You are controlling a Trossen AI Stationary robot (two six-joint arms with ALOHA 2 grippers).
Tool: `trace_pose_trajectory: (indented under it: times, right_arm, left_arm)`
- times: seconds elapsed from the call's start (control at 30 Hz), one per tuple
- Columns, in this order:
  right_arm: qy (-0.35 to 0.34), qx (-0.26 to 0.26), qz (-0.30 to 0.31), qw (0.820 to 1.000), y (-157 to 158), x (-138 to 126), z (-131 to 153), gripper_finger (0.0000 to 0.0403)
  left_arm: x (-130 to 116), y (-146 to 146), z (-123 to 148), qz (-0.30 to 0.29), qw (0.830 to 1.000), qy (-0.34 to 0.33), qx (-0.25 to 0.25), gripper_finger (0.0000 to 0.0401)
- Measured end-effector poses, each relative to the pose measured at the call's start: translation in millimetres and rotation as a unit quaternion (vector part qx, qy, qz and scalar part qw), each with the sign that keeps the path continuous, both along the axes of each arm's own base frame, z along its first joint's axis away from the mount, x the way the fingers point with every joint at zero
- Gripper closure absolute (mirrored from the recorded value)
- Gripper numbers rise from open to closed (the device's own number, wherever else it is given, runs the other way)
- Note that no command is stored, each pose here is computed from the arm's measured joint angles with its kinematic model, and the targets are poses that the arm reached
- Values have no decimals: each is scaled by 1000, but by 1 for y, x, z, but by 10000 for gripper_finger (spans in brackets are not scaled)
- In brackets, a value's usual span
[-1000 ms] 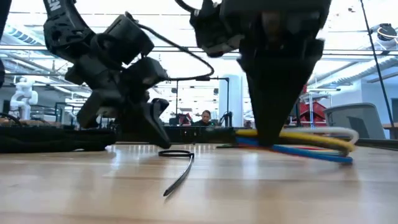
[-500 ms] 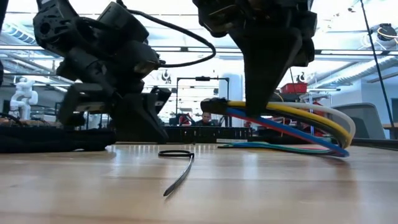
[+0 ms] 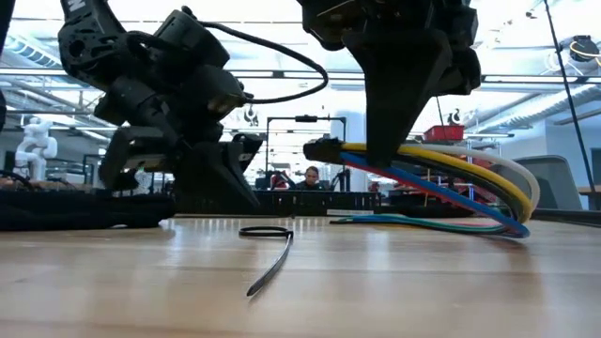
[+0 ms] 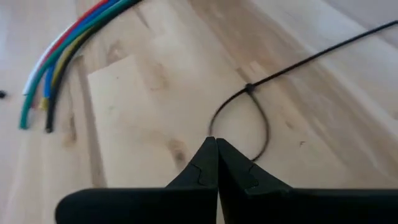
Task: Ziptie cables
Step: Wrap the cable wires using a zip tie
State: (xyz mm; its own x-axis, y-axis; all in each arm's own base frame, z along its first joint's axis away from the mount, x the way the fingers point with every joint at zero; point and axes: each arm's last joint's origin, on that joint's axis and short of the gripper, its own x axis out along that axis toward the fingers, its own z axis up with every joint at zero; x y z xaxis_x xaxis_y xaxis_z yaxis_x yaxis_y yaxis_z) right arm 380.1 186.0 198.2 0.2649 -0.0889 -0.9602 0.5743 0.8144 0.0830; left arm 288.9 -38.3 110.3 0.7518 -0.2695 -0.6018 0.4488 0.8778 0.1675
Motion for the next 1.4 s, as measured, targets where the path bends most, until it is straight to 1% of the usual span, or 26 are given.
trace_pose_trajectory:
  times: [0.07,0.17,0.4,0.5,0.63,0.77,0.93,1.0,1.03,1.13,1.2,1.23,1.3,1.4]
  right_arm:
    - [-2,-5,-7,1000,-1,-1,2,391]
    - [-9,-6,-10,1000,-1,-1,5,391]
    - [-17,-3,-20,1000,-1,-1,8,391]
    - [-31,8,-19,999,1,1,9,391]
    - [-35,22,-16,999,3,2,9,391]
    - [-36,23,-17,999,3,2,9,391]
    - [-38,21,-24,999,3,1,11,391]
    - [-19,-2,-46,999,-3,-7,18,391]
    - [3,-22,-64,998,-7,-16,22,391]
    - [81,-88,-104,987,-19,-45,38,391]
    - [114,-111,-115,981,-22,-62,49,391]
    - [116,-108,-113,981,-20,-69,51,391]
    - [103,-74,-110,986,-12,-78,48,391]
    - [87,-12,-118,989,0,-85,28,391]
  left_arm:
    - [-1,-4,-7,-14,1000,13,9,401]
    - [1,-8,-11,-27,999,3,20,401]
    - [4,-5,-10,-11,999,-20,26,401]
    - [8,-3,-21,-7,1000,-13,26,401]
    - [9,-3,-37,8,1000,9,8,401]
    - [10,-4,-39,23,1000,4,-14,401]
    - [10,-4,-39,28,999,2,-19,401]
    - [11,-4,-38,31,999,-1,-24,401]
    - [12,-5,-37,31,999,-7,-25,401]
    - [13,-5,-36,29,999,-18,-27,401]
    - [13,-6,-36,29,999,-17,-27,401]
    - [13,-6,-36,29,999,-17,-27,401]
    - [13,-6,-35,29,999,-19,-27,401]
    - [13,-6,-26,27,999,-31,-30,401]
